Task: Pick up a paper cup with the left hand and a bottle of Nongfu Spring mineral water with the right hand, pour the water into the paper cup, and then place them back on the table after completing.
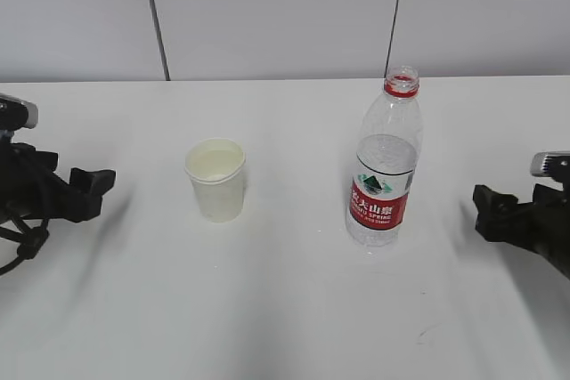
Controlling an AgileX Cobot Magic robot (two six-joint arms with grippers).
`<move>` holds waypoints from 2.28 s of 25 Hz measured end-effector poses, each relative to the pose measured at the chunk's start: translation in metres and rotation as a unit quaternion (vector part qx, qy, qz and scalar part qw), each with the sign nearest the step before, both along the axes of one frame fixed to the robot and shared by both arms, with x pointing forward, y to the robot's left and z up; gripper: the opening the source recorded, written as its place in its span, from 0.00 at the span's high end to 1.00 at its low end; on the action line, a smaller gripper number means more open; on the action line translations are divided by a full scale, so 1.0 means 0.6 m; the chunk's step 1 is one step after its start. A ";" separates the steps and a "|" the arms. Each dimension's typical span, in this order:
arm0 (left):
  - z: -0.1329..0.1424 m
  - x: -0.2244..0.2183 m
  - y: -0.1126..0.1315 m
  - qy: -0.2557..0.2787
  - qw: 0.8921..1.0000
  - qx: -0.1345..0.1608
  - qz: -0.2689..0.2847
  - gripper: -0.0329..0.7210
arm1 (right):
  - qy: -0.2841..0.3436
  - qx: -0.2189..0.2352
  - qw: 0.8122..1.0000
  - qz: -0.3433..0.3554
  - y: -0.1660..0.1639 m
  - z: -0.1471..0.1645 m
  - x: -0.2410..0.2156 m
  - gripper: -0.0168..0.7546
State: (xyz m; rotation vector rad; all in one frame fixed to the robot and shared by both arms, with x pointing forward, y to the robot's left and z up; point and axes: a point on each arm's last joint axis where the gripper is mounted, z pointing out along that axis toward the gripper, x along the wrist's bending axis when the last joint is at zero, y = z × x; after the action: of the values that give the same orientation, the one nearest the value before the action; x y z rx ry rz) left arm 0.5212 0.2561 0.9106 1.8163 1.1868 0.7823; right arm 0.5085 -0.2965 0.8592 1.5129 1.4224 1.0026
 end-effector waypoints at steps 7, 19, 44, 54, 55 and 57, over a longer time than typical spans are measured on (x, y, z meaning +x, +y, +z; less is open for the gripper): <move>0.008 0.010 0.028 -0.022 0.998 -0.021 0.050 0.23 | -0.025 0.051 0.998 -0.014 -0.039 0.011 0.029 0.20; 0.052 0.087 0.056 0.140 0.981 0.068 0.119 0.23 | 0.116 0.018 0.993 0.001 -0.047 0.091 0.083 0.21; 0.166 0.085 0.056 0.434 0.889 0.090 0.119 0.23 | 0.460 0.023 0.886 0.059 -0.043 0.278 0.104 0.21; 0.195 0.063 0.058 0.445 0.882 0.096 0.118 0.23 | 0.515 0.013 0.853 0.085 -0.042 0.293 0.088 0.21; 0.198 0.060 0.058 0.446 0.882 0.096 0.118 0.23 | 0.522 0.013 0.848 0.088 -0.041 0.293 0.086 0.21; 0.205 0.054 0.058 0.448 0.881 0.097 0.118 0.23 | 0.528 0.012 0.844 0.091 -0.041 0.293 0.083 0.21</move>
State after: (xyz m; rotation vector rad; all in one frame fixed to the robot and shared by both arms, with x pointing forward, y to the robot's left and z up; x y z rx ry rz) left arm 0.5538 0.2910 1.0334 2.3186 1.9938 0.1344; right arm 0.5584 -0.3212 1.0352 2.1012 2.3215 0.1961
